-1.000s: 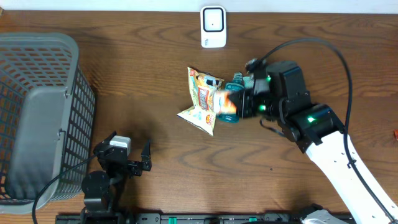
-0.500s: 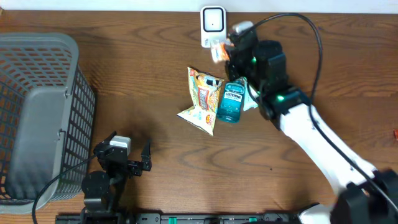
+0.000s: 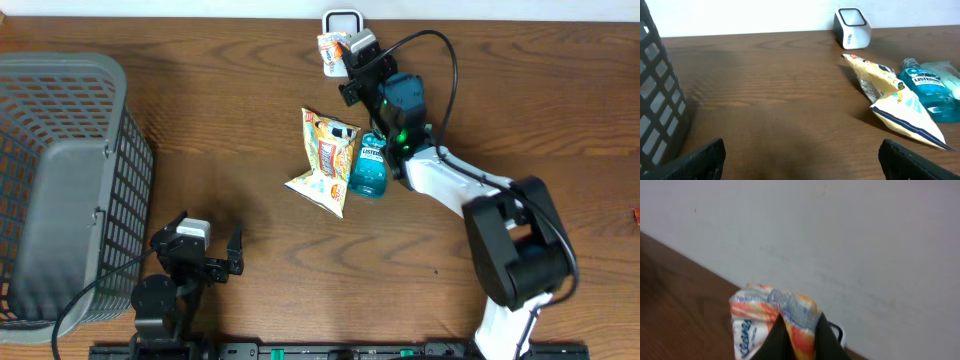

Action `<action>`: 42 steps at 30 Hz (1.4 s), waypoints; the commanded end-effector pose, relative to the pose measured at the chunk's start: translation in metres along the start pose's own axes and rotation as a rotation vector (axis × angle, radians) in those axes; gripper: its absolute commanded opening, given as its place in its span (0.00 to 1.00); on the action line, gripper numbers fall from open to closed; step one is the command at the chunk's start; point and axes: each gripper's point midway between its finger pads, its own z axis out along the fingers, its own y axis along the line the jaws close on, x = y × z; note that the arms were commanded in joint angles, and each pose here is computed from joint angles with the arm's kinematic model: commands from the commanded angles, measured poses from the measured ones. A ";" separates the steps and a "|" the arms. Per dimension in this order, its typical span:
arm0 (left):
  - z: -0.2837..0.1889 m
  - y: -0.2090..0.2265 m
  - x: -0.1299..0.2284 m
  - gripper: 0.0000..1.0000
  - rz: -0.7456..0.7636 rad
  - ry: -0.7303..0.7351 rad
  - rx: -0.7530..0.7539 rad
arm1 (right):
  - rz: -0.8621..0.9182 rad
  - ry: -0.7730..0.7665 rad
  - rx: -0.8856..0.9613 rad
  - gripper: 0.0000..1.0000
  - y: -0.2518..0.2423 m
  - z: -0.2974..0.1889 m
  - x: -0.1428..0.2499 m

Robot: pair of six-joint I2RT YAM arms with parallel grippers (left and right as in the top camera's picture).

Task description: Scan the item barcode

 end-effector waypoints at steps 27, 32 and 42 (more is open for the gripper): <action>0.002 0.001 0.011 0.98 0.006 0.031 0.000 | 0.173 0.003 0.012 0.01 -0.046 0.098 0.084; 0.002 0.001 0.011 0.98 0.006 0.031 0.000 | 0.171 -0.005 0.017 0.01 -0.050 0.098 0.082; 0.002 0.001 0.011 0.98 0.006 0.031 0.000 | 0.031 0.155 0.196 0.01 -0.105 0.082 0.062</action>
